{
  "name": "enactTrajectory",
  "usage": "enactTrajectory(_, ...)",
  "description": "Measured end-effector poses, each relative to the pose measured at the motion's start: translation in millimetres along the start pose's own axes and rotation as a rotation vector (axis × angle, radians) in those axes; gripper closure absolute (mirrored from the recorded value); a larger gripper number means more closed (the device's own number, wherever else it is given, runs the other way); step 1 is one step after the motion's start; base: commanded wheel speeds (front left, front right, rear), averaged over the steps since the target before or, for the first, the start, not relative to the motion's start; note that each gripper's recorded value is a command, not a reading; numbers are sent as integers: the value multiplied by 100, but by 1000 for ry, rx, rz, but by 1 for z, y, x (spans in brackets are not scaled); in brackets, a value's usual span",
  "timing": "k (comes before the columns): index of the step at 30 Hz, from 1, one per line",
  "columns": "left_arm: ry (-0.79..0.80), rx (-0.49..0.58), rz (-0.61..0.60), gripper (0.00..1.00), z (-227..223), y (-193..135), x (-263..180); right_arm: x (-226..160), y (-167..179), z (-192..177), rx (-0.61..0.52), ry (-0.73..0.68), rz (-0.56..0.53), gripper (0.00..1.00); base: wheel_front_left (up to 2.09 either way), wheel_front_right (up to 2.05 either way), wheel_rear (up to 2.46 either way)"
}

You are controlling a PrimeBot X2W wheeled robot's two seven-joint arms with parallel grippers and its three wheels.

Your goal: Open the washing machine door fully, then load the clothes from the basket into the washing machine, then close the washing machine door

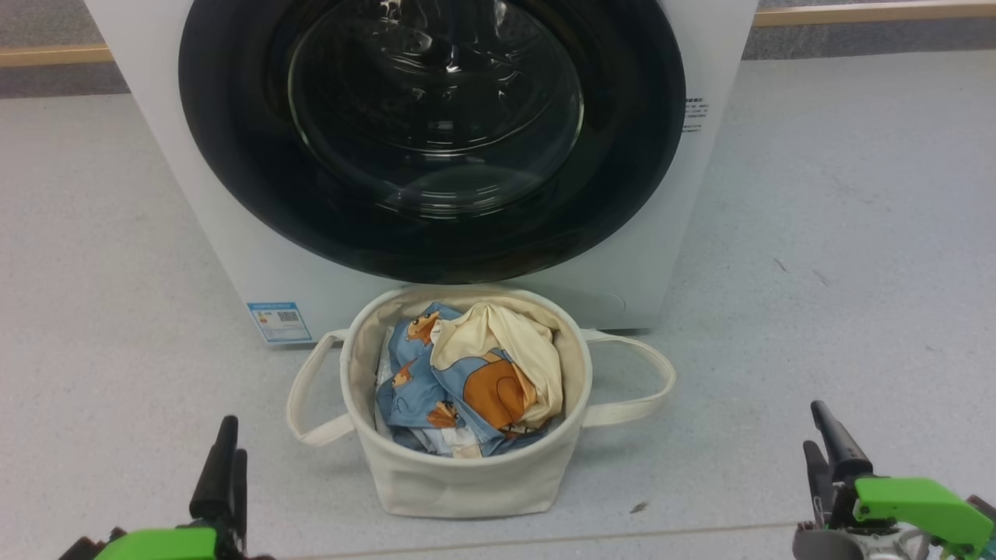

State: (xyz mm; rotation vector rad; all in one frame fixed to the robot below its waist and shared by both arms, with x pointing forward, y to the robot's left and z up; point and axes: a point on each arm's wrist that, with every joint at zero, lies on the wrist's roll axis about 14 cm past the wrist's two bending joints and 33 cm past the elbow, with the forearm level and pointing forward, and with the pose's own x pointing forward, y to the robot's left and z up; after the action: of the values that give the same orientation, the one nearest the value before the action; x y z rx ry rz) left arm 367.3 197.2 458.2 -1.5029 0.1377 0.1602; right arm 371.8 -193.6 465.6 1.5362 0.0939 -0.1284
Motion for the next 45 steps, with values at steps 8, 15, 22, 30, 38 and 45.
enactTrajectory(8, 3, 127, -6, 0, -2, -4, 3, 6, 22, -10, -145, 32, 80, 0, 0, 0, 0)
enactTrajectory(15, -17, 289, -38, 0, 4, -15, 4, 6, 32, -23, -287, 70, 133, 0, 0, 0, 0)
enactTrajectory(22, -32, 414, -48, 0, 6, -19, 3, 9, 41, -30, -414, 84, 180, 0, 0, 0, 0)
enactTrajectory(30, -59, 509, -52, 0, 11, -20, 2, 11, 49, -36, -532, 94, 224, 0, 0, 0, 0)
enactTrajectory(38, -90, 602, -62, 0, 17, -24, 4, 13, 57, -45, -638, 108, 266, 0, 0, 0, 0)
enactTrajectory(45, -101, 678, -61, 0, 20, -22, 3, 14, 62, -52, -720, 113, 301, 0, 0, 0, 0)
